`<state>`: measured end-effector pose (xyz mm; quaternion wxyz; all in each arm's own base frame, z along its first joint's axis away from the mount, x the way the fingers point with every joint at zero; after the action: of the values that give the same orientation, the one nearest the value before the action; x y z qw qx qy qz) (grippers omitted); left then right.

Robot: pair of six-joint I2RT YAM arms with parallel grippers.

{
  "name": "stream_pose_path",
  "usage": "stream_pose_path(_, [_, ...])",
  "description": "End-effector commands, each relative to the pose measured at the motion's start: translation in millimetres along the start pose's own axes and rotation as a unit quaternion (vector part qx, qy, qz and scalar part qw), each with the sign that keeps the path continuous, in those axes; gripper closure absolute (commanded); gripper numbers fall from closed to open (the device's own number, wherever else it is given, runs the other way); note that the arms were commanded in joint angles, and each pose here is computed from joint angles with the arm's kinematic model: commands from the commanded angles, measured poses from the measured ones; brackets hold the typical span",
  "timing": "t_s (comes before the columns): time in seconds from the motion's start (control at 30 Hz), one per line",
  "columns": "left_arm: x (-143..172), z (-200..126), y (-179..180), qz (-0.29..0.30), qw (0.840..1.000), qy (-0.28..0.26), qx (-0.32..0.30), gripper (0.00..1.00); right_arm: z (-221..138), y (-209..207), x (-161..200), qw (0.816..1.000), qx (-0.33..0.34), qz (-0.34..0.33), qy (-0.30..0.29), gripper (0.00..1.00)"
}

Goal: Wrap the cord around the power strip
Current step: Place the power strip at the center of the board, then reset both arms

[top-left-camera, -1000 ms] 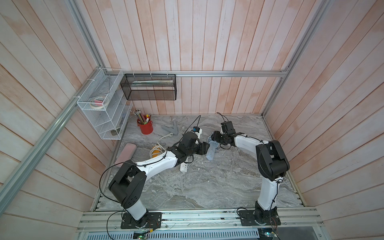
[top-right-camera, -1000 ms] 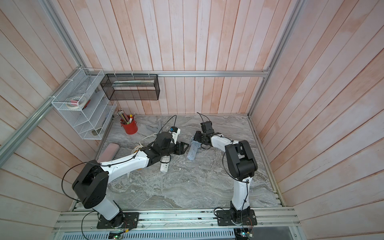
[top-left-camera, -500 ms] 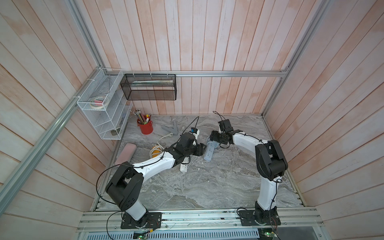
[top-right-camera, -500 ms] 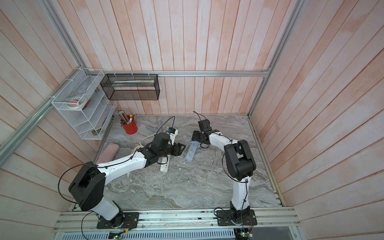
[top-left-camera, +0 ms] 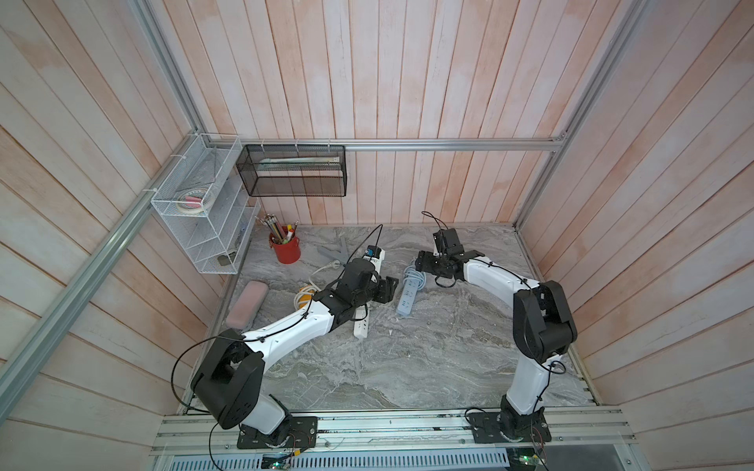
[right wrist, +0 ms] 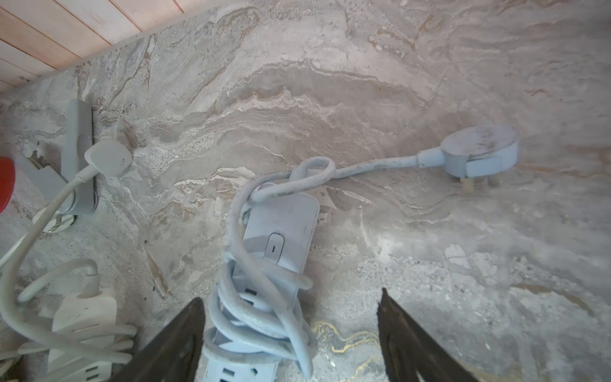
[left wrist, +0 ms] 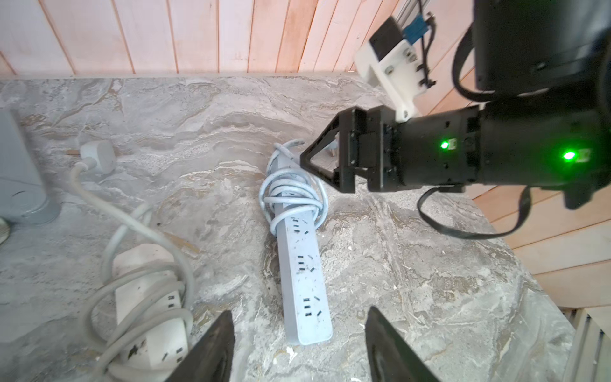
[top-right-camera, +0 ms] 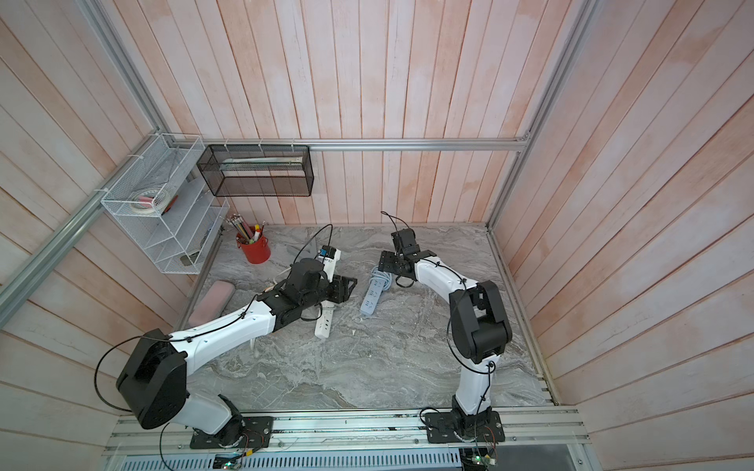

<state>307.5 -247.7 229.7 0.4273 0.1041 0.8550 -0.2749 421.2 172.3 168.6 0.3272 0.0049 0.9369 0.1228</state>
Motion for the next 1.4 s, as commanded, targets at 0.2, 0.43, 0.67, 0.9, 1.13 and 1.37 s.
stream_pose_path(0.2, [-16, -88, 58, 0.040, 0.978, -0.166, -0.121, 0.35, -97, -37, 5, 0.971, 0.093, -0.064, -0.212, 0.17])
stream_pose_path(0.43, [4, -116, 121, 0.103, 0.914, -0.261, -0.292, 0.26, -154, -104, 29, 0.904, 0.170, -0.135, -0.367, 0.13])
stream_pose_path(0.67, [32, -116, 201, 0.062, 0.848, -0.269, -0.452, 0.24, -139, -169, 66, 0.889, 0.254, -0.074, -0.373, 0.12])
stream_pose_path(0.9, [47, -122, 231, 0.038, 0.874, -0.323, -0.362, 0.18, -121, -172, 82, 0.878, 0.238, -0.081, -0.406, 0.13])
stream_pose_path(1.13, [57, -104, 248, 0.038, 0.908, -0.304, -0.286, 0.19, -109, -167, 106, 0.877, 0.194, -0.113, -0.425, 0.13])
stream_pose_path(1.37, [54, -104, 258, 0.013, 0.908, -0.294, -0.299, 0.00, -106, -163, 111, 0.873, 0.174, -0.135, -0.436, 0.11])
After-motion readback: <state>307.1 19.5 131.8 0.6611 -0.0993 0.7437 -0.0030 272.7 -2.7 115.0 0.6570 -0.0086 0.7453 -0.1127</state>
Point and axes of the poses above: each gripper's point midway between its finger pads, its own z axis out along the fingers, its own y axis along the line the jaws close on, x = y × z, the point moved 7 cm from there along -z, back along the fingers, and after that the axes turned 6 degrees about -z, right-handed, at the moved point
